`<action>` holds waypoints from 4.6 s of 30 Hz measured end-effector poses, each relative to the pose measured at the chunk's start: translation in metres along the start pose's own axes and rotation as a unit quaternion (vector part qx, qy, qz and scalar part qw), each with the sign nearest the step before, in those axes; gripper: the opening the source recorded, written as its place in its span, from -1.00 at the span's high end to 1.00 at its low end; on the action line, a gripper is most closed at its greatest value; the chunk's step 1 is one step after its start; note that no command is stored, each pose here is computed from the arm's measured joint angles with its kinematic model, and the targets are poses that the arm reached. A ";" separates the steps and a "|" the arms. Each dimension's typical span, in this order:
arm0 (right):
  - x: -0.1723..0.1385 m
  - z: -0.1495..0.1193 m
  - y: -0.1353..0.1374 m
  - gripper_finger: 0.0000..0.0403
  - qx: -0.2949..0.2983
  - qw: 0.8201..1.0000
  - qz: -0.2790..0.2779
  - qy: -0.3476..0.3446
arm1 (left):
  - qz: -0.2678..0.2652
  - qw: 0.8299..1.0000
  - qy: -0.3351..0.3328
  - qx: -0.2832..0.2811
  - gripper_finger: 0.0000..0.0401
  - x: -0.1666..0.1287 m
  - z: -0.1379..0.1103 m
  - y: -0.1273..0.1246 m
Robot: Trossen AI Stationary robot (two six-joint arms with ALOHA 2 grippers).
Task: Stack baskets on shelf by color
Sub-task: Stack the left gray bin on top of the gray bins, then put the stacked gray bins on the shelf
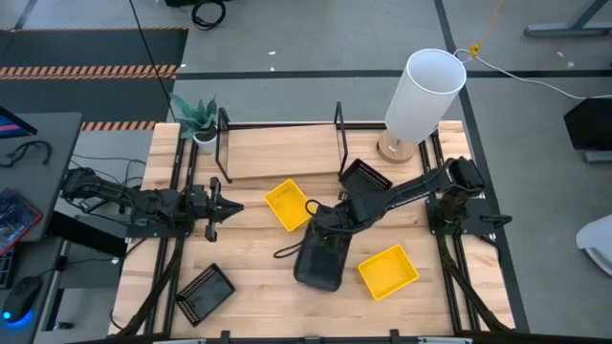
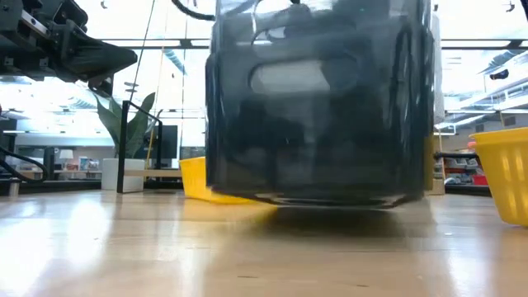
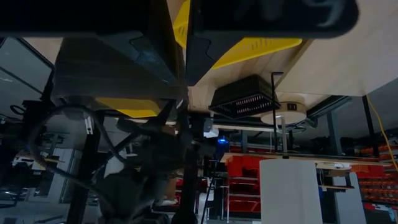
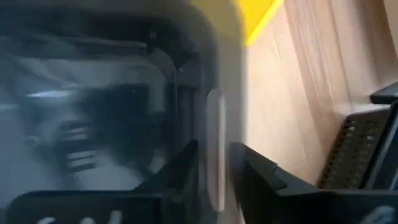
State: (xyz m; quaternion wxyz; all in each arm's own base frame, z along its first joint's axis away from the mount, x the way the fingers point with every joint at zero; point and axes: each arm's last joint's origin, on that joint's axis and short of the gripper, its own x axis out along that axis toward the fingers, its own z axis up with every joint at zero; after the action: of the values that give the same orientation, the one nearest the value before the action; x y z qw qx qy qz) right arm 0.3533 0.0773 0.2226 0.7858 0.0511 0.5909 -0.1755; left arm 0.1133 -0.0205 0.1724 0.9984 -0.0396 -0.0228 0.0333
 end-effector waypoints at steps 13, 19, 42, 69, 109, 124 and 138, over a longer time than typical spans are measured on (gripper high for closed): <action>-0.043 0.028 0.000 0.11 0.011 0.998 0.050 -0.044 | 0.000 1.000 0.000 0.000 0.85 0.000 0.000 0.000; -0.059 0.028 0.029 0.13 -0.004 0.990 0.103 -0.100 | 0.000 1.000 0.000 0.000 0.81 0.000 0.000 0.000; -0.065 -0.003 0.137 0.16 -0.050 0.969 0.209 -0.123 | 0.000 1.000 0.005 0.002 0.83 0.001 -0.001 0.000; 0.012 0.006 0.021 0.27 -0.031 0.983 -0.181 0.009 | 0.001 1.000 0.009 0.003 0.85 0.001 -0.002 0.000; -0.056 0.006 0.082 -0.06 -0.079 0.995 0.067 0.008 | 0.001 1.000 0.009 0.003 0.82 0.001 -0.002 0.000; 0.005 0.007 0.098 0.00 -0.101 0.991 0.052 0.068 | 0.000 1.000 0.008 0.003 0.85 0.001 -0.002 0.000; 0.021 0.011 0.091 0.89 -0.107 0.987 0.055 0.108 | 0.000 1.000 0.007 0.002 0.85 0.001 -0.001 0.000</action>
State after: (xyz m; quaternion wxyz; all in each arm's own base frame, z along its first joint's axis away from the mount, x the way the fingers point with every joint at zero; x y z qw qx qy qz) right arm 0.3984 0.1547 0.1945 0.7266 0.0183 0.6841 -0.0612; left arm 0.1146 -0.0209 0.1711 0.9986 -0.0374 -0.0161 0.0334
